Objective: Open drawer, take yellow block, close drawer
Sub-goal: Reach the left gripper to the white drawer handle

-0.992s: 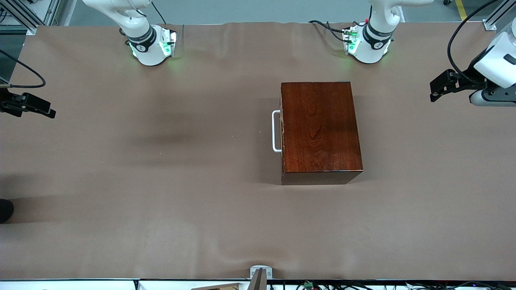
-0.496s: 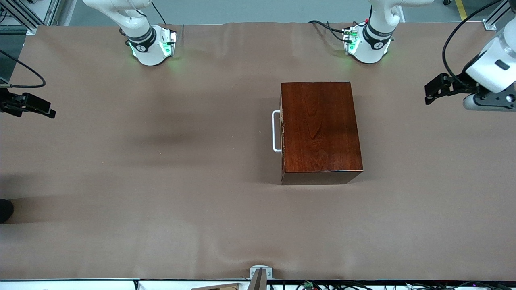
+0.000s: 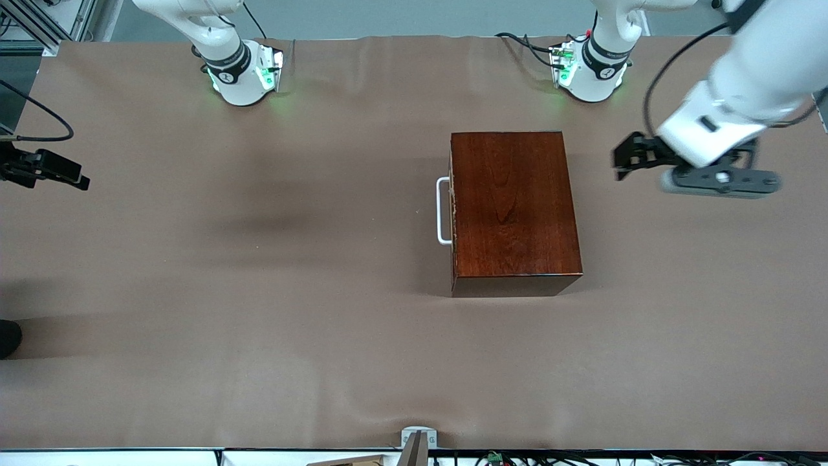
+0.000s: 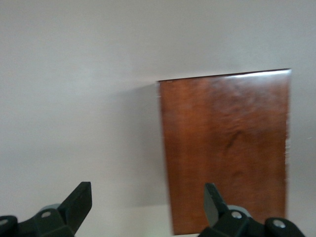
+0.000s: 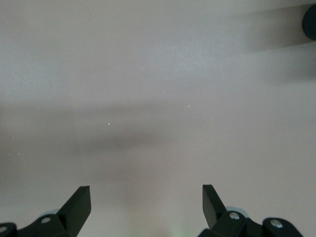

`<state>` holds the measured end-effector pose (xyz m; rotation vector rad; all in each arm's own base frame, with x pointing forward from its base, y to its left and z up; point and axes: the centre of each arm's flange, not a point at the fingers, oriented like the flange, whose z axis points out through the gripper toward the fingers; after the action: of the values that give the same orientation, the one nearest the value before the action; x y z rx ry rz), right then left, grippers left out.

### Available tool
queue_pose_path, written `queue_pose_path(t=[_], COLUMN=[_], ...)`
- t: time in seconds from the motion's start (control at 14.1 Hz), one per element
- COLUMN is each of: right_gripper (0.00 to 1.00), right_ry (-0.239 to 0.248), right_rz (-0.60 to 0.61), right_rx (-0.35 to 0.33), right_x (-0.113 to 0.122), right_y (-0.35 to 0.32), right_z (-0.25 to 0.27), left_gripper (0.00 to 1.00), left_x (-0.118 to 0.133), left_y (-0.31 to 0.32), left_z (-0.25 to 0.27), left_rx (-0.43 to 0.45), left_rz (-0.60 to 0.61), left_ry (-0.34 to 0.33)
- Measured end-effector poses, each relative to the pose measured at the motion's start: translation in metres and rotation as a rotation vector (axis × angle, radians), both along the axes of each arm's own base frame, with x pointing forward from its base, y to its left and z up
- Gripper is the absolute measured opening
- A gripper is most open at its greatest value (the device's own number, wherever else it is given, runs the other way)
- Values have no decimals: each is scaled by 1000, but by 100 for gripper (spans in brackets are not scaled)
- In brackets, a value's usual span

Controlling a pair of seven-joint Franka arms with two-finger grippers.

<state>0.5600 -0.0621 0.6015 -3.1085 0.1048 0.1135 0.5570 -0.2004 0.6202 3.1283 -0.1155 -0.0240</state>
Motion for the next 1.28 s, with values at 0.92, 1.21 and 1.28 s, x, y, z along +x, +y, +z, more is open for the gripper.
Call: queue_pose_path(t=[0.92,1.21,1.28], right_gripper=[100,100,100], right_ry=[-1,-1,-1], right_rz=[2,2,2], right_rx=[0,0,0], right_x=[0,0,0], right_y=[1,1,1], right_z=[0,0,0], left_gripper=[100,100,100], left_x=[-82,-93,-97], left_y=[-278,-316,-322], left_z=[-104,-153,-165], left_rx=[-81,-38,-10], left_rz=[-46,-70,-91], left_ry=[29,24,17])
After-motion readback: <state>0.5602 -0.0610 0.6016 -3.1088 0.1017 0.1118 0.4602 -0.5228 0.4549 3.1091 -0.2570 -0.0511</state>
